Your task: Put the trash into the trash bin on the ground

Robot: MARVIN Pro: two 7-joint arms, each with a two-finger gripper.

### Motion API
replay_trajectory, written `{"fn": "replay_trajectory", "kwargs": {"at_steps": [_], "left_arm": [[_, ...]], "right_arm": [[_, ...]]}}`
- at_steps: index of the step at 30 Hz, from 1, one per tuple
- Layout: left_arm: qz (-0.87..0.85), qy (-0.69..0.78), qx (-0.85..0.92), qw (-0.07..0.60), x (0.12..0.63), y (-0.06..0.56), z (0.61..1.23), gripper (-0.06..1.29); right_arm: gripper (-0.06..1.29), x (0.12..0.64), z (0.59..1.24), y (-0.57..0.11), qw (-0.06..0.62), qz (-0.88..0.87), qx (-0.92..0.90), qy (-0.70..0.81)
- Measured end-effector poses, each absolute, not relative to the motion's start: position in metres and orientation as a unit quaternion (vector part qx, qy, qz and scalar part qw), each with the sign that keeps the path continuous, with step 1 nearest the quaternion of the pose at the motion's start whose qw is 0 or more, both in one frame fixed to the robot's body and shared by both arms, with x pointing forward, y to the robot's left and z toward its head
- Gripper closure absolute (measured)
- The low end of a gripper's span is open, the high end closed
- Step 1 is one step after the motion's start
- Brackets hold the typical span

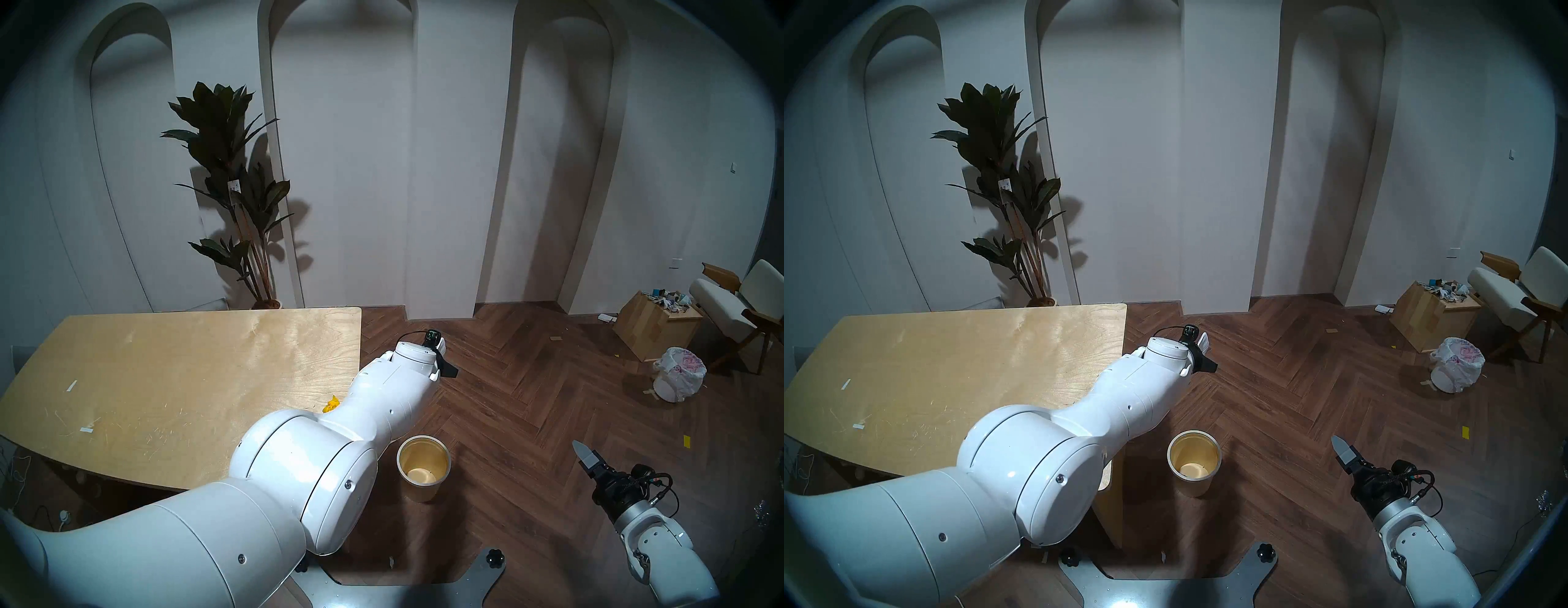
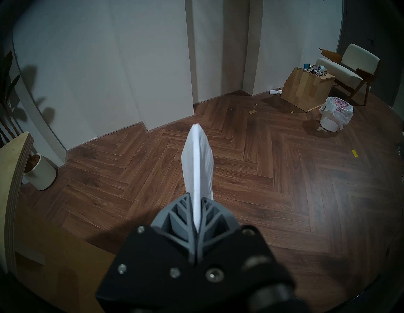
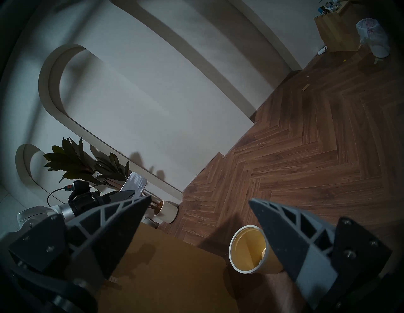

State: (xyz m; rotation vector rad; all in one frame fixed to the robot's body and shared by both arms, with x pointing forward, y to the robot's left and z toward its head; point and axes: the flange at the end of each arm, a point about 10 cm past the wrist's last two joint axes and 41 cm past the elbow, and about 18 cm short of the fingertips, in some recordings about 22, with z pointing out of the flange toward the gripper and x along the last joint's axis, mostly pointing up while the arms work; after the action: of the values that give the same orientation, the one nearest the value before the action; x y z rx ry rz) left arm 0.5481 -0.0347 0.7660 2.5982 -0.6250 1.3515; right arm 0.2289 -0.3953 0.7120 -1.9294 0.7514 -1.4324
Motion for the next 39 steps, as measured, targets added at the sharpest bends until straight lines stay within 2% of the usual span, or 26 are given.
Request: {"fn": "replay_trajectory", "kwargs": {"at_steps": [7, 9, 12, 14, 16, 17, 19, 20, 21, 22, 23, 24, 33, 39], "left_arm": [[0.453, -0.208, 0.864, 0.073, 0.549, -0.033, 0.766, 1.25], [0.454, -0.208, 0.864, 0.072, 0.549, -0.033, 0.766, 1.18], [0.455, -0.207, 0.863, 0.072, 0.55, -0.033, 0.766, 0.73], [0.455, -0.207, 0.863, 0.072, 0.55, -0.032, 0.766, 0.3], [0.456, -0.207, 0.863, 0.072, 0.55, -0.032, 0.766, 0.21], [0.456, -0.206, 0.863, 0.072, 0.55, -0.031, 0.766, 0.25], [0.456, -0.206, 0.863, 0.072, 0.55, -0.031, 0.766, 0.63], [0.456, -0.206, 0.863, 0.071, 0.55, -0.031, 0.765, 0.69], [0.456, -0.206, 0.863, 0.071, 0.55, -0.031, 0.765, 0.55], [0.456, -0.205, 0.863, 0.071, 0.551, -0.03, 0.765, 0.35], [0.456, -0.205, 0.863, 0.071, 0.551, -0.03, 0.765, 0.08], [0.456, -0.205, 0.863, 0.071, 0.551, -0.03, 0.765, 0.01], [0.468, -0.211, 0.856, 0.066, 0.561, -0.03, 0.781, 0.0], [0.502, -0.216, 0.836, 0.056, 0.582, -0.023, 0.817, 0.0]], "right_arm": [[0.0, 0.232, 0.714, -0.394, 0.31, -0.539, -0.73, 0.284], [0.0, 0.233, 0.715, -0.393, 0.311, -0.538, -0.731, 0.283], [0.0, 0.234, 0.715, -0.393, 0.312, -0.536, -0.731, 0.283], [0.0, 0.234, 0.716, -0.392, 0.313, -0.535, -0.732, 0.283], [0.0, 0.235, 0.716, -0.392, 0.313, -0.534, -0.733, 0.283], [0.0, 0.235, 0.717, -0.392, 0.313, -0.533, -0.733, 0.283], [0.0, 0.236, 0.717, -0.391, 0.314, -0.533, -0.733, 0.283], [0.0, 0.236, 0.717, -0.391, 0.314, -0.532, -0.733, 0.283], [0.0, 0.236, 0.718, -0.391, 0.315, -0.532, -0.733, 0.283], [0.0, 0.237, 0.718, -0.391, 0.315, -0.531, -0.734, 0.283], [0.0, 0.237, 0.718, -0.39, 0.316, -0.531, -0.734, 0.283], [0.0, 0.238, 0.719, -0.39, 0.316, -0.53, -0.734, 0.283], [0.0, 0.243, 0.725, -0.385, 0.322, -0.529, -0.734, 0.278], [0.0, 0.252, 0.736, -0.374, 0.333, -0.529, -0.734, 0.265]]}}
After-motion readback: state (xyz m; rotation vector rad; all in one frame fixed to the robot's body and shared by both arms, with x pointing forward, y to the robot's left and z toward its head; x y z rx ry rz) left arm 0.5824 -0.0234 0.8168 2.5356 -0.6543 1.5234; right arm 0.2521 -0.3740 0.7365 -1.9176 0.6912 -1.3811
